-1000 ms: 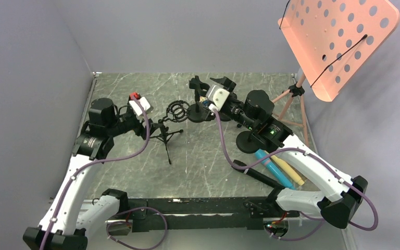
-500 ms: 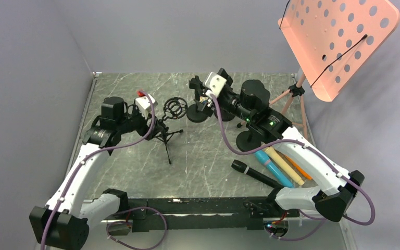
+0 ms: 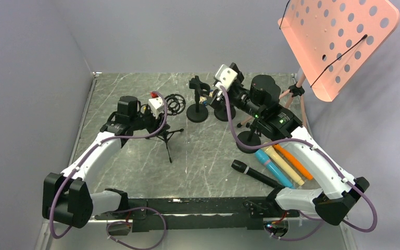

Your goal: Remove the microphone from the stand

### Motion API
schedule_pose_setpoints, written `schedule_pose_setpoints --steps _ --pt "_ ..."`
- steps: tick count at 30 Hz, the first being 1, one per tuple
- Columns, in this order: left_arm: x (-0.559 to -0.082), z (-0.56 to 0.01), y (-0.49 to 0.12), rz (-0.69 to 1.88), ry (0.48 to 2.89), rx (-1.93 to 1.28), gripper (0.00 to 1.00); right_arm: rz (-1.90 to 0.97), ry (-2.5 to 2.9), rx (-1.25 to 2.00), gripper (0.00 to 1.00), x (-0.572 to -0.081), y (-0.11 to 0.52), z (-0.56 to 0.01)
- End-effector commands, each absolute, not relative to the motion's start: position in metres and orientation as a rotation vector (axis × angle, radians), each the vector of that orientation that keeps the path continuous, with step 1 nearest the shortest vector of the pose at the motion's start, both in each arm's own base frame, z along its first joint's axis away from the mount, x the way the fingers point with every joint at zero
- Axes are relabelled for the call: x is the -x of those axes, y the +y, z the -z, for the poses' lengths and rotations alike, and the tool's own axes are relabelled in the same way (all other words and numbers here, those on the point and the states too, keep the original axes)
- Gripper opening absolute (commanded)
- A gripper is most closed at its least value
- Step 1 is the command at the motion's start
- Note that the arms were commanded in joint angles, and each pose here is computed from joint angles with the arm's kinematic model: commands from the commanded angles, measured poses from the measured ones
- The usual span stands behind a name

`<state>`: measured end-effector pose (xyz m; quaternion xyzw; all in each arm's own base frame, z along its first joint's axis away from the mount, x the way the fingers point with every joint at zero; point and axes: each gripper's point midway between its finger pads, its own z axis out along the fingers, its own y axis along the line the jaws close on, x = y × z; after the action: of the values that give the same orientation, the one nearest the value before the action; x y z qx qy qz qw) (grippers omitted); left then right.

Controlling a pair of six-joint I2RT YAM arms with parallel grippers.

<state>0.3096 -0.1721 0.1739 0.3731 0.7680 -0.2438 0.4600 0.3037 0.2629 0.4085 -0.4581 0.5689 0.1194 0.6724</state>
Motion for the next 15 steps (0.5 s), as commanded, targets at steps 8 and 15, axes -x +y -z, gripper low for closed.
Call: schedule_pose_setpoints --steps 8,15 --pt "-0.342 -0.179 -0.185 0.540 1.727 -1.071 0.00 -0.246 1.279 0.914 0.88 -0.318 0.239 -0.424" --pt "-0.391 -0.201 -0.183 0.410 1.677 -1.027 0.00 -0.230 1.290 0.887 0.88 -0.328 0.233 -0.426"
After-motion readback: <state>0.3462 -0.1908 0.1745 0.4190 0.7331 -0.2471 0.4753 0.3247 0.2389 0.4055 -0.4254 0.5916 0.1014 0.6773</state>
